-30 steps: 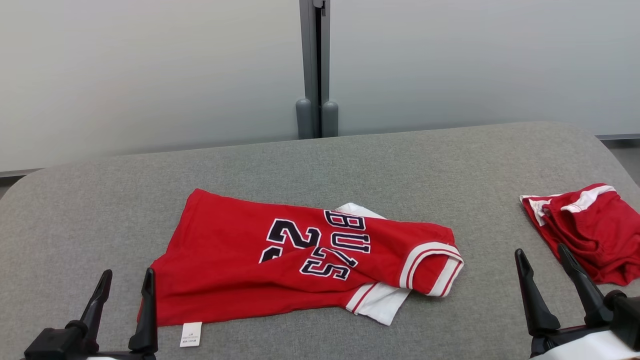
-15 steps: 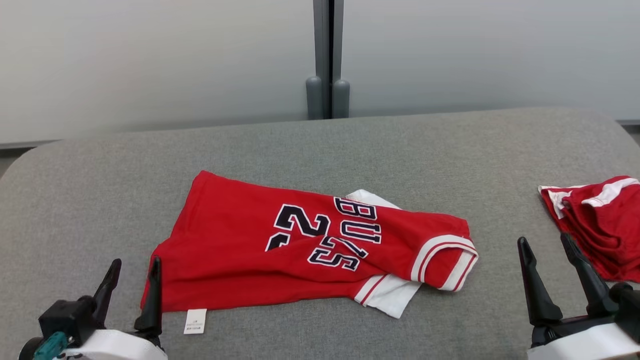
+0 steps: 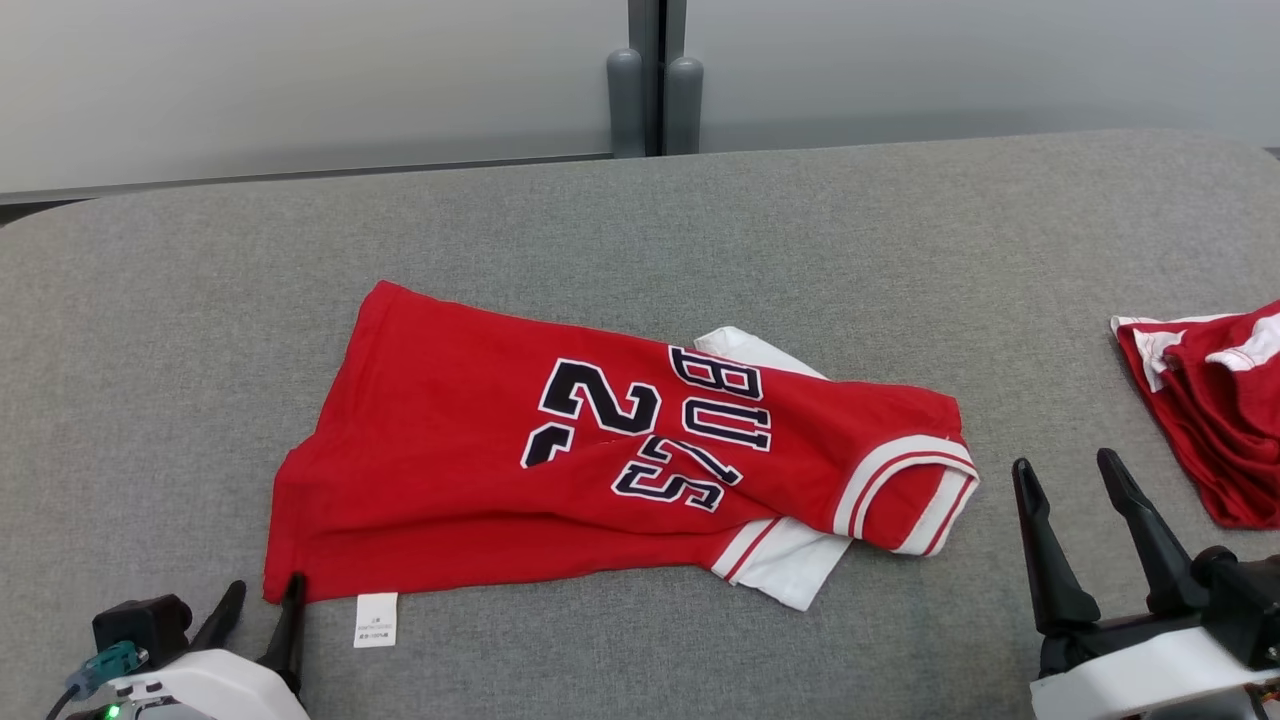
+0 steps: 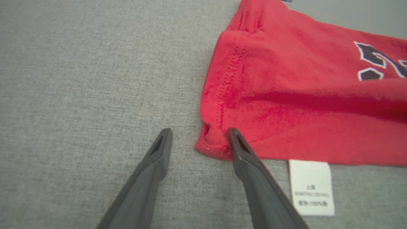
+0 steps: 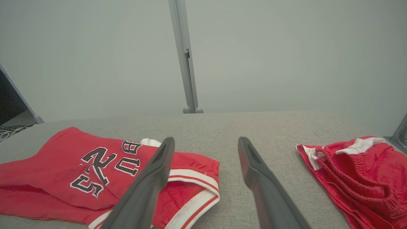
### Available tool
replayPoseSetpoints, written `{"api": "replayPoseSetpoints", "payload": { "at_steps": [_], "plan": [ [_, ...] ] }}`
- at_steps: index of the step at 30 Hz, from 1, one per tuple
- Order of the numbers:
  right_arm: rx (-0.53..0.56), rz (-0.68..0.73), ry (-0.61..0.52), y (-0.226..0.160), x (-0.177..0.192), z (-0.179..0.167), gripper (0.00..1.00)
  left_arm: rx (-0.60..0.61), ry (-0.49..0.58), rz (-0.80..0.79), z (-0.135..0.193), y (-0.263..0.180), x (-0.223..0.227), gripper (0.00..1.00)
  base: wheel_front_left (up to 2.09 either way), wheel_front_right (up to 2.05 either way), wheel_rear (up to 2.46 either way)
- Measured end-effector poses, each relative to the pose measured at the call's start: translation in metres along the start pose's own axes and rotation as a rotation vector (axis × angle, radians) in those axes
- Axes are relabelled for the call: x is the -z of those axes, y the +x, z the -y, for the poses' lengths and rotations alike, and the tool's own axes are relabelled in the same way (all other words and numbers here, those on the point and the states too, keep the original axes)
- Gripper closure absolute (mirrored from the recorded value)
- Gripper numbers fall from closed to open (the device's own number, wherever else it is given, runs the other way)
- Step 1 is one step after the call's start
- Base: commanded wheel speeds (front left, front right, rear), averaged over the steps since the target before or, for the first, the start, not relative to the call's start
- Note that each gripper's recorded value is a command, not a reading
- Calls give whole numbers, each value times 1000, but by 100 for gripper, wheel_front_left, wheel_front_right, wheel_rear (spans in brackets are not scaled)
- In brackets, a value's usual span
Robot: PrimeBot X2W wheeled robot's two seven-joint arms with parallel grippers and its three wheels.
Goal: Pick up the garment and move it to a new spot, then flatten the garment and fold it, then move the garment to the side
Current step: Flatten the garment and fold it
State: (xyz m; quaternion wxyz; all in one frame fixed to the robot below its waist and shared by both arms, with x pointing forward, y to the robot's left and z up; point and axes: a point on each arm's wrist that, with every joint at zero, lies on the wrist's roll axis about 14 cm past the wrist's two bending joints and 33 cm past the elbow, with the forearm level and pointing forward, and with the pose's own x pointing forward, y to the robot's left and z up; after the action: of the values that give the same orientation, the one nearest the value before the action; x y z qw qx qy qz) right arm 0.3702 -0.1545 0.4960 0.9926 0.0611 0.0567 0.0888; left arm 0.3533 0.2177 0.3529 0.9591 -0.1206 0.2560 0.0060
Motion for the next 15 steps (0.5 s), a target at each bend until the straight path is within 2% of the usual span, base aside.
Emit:
{"api": "replayPoseSetpoints", "payload": {
  "at_steps": [1,5,12,15],
  "plan": [
    [0,-8,2,0,3,0,0,5,-1,-5,0,2,0,100,0,0,0],
    [-39,-72,26,-2,21,-14,0,20,5,-16,3,6,2,100,0,0,0],
    [-196,-306,128,-14,91,-70,0,24,20,-5,3,13,-2,100,0,0,0],
    [-231,-380,160,-18,116,-85,0,22,14,-1,2,15,-2,100,0,0,0]
  ]
}}
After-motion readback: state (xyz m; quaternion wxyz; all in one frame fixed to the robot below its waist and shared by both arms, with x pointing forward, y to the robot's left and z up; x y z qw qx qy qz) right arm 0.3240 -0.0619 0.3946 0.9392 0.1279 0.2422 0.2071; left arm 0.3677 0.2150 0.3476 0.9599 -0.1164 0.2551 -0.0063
